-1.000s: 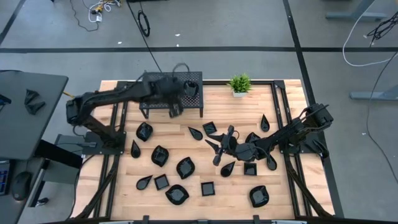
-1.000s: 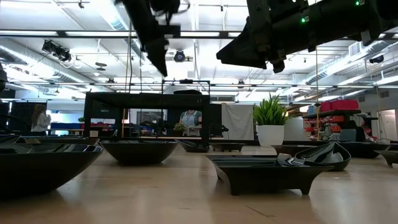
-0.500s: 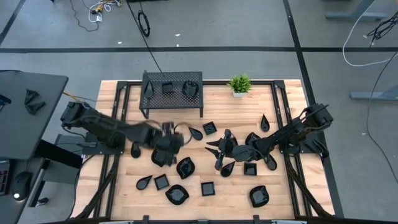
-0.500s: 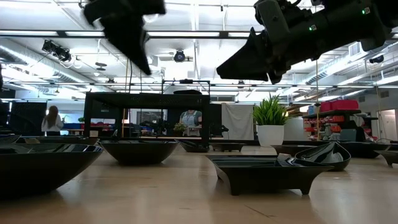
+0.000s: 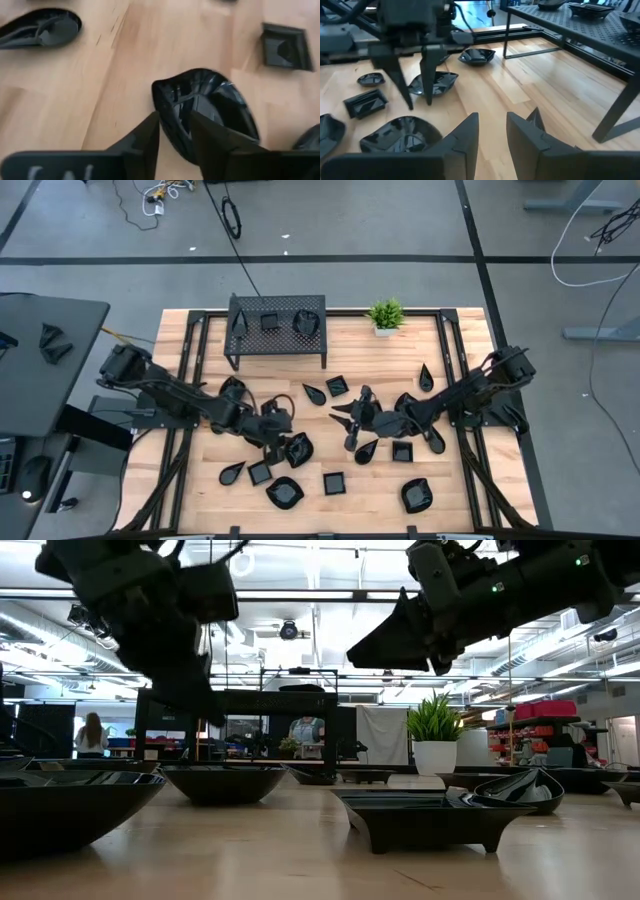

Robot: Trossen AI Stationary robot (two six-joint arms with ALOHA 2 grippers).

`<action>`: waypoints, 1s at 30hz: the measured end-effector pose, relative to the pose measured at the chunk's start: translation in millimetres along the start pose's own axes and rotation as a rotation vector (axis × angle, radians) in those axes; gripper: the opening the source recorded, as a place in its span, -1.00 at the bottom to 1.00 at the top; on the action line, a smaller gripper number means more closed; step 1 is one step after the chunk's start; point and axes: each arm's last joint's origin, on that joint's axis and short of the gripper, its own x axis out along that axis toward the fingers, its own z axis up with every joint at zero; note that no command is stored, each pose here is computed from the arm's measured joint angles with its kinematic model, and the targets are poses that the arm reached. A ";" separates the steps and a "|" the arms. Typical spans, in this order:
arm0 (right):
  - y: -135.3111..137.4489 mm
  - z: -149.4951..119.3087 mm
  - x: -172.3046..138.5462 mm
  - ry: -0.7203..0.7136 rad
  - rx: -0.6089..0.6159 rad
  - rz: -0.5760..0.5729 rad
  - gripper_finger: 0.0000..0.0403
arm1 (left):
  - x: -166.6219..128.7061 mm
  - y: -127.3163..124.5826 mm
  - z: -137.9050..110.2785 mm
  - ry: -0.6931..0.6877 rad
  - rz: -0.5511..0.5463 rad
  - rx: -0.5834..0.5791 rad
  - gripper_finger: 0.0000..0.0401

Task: Pick & Place Mini shaped plates
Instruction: Stack the black leaf shaped plate on top of the black leaf shaped plate on the shelf

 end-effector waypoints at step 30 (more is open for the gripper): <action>-6.9 1.3 4.5 0.000 0.011 -0.025 -0.49 | 34.0 16.5 -5.4 0.100 -0.029 -0.034 -0.98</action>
